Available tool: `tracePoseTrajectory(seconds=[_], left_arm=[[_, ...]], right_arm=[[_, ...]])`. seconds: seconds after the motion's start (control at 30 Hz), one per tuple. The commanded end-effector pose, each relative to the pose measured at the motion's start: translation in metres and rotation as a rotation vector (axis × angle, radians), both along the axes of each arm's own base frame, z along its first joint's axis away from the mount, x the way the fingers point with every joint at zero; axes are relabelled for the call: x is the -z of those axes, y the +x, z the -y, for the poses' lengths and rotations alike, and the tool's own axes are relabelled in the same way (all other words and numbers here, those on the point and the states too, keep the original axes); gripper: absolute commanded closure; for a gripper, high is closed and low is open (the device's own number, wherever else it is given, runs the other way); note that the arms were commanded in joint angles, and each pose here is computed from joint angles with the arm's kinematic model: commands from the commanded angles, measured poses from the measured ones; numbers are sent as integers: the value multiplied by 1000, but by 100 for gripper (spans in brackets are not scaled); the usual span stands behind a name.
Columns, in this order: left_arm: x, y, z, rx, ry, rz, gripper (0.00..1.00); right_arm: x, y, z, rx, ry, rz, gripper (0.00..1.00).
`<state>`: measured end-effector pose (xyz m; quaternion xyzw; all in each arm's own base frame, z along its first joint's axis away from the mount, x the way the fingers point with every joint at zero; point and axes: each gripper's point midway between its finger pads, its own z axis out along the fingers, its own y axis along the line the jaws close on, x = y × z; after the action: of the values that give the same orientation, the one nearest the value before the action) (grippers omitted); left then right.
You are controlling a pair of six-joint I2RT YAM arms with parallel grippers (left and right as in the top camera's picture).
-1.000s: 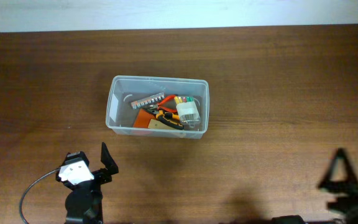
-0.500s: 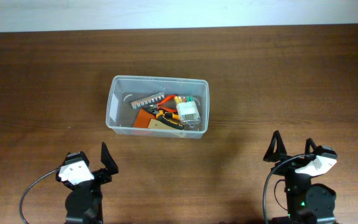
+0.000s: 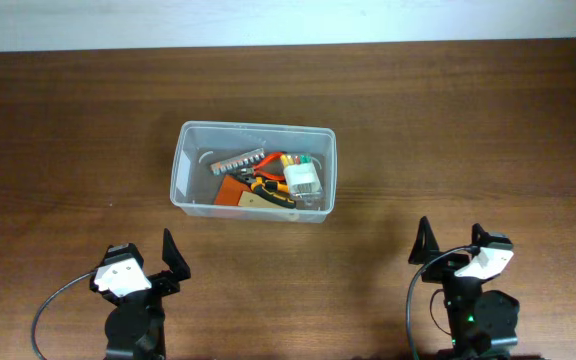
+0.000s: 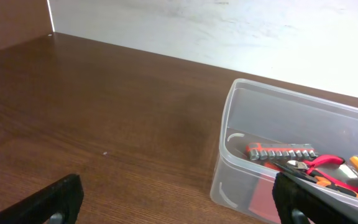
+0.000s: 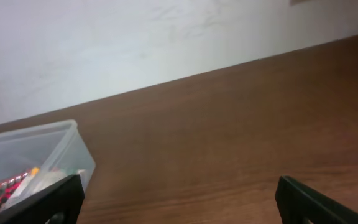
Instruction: Pack container
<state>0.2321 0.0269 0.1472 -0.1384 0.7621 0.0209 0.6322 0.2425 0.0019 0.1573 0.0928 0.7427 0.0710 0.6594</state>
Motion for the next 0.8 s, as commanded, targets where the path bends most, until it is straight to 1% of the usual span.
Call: tracePoseTrajectory(seconds=[0.0,0.27,0.77], left_arm=[[0,0,0,1,9,1,1],[0,0,0,1,9,1,1],[0,0,0,1,9,1,1]], right_arm=[[2,1,-15,-96,-101,16,1],[2,0,-16,-121,-278,21,1],[2,0,-15,-120,-278,20,1]])
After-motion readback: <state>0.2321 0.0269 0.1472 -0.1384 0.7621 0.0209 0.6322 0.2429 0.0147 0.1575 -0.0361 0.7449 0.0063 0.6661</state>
